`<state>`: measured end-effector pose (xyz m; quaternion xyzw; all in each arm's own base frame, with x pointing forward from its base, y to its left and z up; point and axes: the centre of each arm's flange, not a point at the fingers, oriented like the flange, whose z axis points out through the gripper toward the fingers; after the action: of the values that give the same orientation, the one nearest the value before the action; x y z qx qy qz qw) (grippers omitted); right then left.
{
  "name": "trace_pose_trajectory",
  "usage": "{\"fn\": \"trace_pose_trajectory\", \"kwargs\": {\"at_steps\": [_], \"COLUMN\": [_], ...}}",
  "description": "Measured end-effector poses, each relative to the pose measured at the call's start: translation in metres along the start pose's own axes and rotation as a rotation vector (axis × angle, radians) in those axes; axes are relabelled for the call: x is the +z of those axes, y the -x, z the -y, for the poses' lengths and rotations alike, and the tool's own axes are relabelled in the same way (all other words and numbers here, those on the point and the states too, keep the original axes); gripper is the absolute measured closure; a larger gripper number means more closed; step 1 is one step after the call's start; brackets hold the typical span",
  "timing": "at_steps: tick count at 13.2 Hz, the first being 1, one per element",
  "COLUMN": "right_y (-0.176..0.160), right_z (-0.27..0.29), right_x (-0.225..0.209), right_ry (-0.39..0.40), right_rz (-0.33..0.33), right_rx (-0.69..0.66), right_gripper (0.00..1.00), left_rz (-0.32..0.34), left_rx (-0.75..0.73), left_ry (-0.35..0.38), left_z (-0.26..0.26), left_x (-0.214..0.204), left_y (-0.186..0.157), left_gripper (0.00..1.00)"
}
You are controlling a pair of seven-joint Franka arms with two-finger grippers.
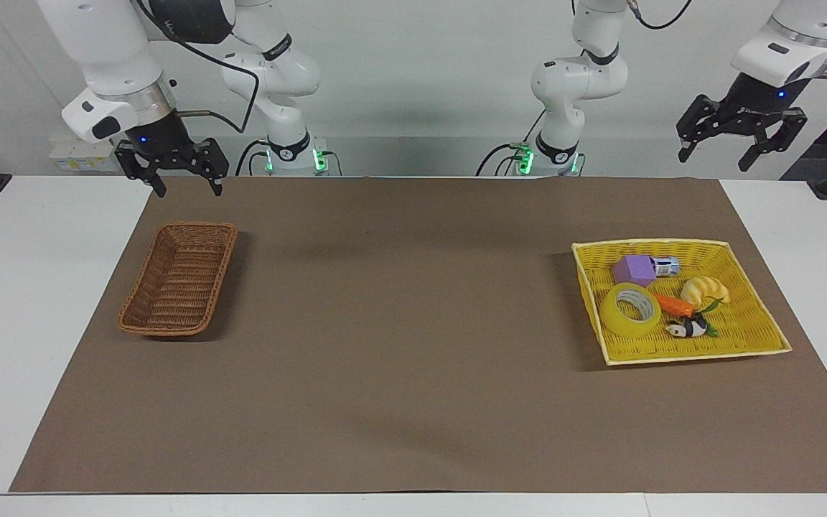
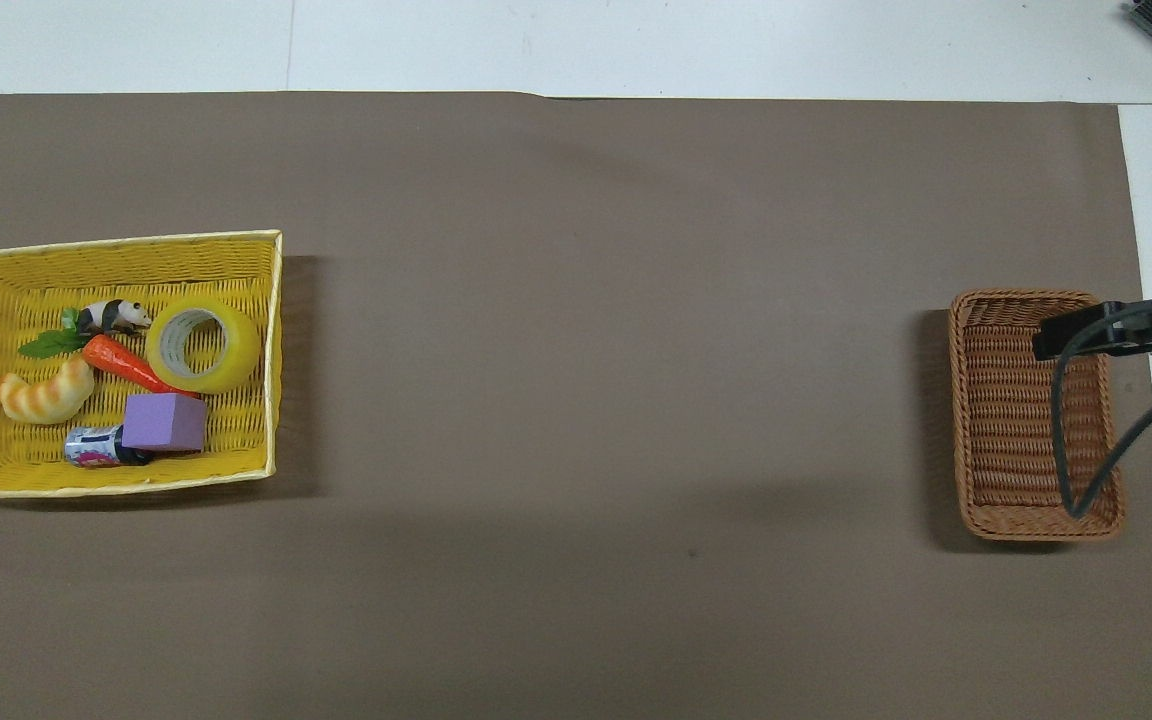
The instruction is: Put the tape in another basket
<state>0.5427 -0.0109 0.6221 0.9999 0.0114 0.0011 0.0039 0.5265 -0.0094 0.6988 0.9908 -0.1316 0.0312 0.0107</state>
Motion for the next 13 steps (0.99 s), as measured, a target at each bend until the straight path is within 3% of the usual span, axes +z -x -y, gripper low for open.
{"fn": "trace_pose_trajectory", "kwargs": {"at_steps": [13], "right_y": [0.0], "right_z": [0.0], "right_x": [0.0], "right_ry": [0.0], "right_rz": [0.0], "right_rx": [0.0], "right_gripper": [0.0], "left_rz": [-0.003], "left_rx": [-0.009], "left_ry": [-0.002], "left_z": [0.001], "left_x": [-0.0029], "left_y": [0.0024], "left_gripper": [0.0]}}
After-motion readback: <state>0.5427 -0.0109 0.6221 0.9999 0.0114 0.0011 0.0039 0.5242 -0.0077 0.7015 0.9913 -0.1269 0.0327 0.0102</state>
